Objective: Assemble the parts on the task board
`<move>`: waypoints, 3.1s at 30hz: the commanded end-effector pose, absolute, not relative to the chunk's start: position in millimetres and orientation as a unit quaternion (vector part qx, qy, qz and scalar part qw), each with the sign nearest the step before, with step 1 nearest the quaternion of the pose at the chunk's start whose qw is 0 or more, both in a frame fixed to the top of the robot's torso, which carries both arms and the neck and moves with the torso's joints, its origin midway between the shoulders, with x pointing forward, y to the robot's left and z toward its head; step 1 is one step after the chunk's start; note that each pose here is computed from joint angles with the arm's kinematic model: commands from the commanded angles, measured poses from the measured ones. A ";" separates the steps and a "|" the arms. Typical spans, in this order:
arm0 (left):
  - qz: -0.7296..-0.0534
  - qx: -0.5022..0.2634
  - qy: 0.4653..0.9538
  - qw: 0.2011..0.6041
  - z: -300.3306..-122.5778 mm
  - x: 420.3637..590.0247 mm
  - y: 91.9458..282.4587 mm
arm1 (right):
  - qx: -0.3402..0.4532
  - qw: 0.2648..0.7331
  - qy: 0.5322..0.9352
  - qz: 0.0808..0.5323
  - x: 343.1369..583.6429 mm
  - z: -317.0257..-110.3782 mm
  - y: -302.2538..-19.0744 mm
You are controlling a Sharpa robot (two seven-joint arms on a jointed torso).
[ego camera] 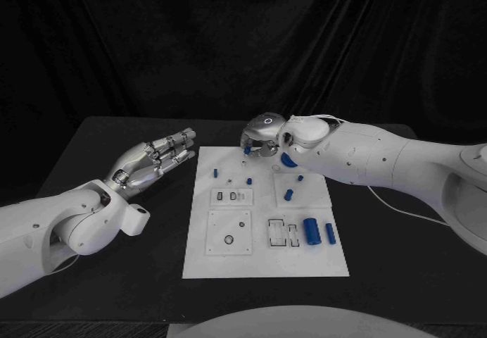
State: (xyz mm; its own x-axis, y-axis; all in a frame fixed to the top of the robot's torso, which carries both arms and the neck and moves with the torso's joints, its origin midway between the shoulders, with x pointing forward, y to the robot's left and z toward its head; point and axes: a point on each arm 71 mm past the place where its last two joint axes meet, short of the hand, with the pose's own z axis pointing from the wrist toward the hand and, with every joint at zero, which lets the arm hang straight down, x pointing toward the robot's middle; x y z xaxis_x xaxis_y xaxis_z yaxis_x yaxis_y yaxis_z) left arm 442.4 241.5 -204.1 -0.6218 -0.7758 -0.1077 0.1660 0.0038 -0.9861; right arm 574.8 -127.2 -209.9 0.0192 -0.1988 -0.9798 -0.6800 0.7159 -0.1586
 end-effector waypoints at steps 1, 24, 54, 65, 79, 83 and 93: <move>-0.668 -0.245 0.609 0.350 -202.6 442.3 239.4 | -0.319 0.635 0.681 0.180 575.5 -211.7 -128.9; -0.666 -0.246 0.613 0.347 -204.5 444.3 241.1 | -0.266 0.710 0.633 0.158 570.1 -176.3 -179.3; -0.663 -0.247 0.627 0.326 -209.7 446.0 237.4 | -0.185 0.656 0.721 0.124 540.4 -193.4 -252.5; -0.662 -0.247 0.630 0.322 -210.6 446.1 237.0 | -0.187 0.637 0.738 0.120 542.2 -212.7 -249.9; -0.663 -0.247 0.632 0.317 -211.5 445.9 235.2 | -0.184 0.625 0.751 0.108 545.6 -222.4 -249.2; -0.664 -0.246 0.632 0.315 -211.7 446.0 234.7 | -0.183 0.621 0.755 0.104 546.0 -225.0 -249.6; -0.665 -0.246 0.632 0.314 -211.9 446.2 234.9 | -0.182 0.620 0.757 0.102 546.9 -230.6 -250.0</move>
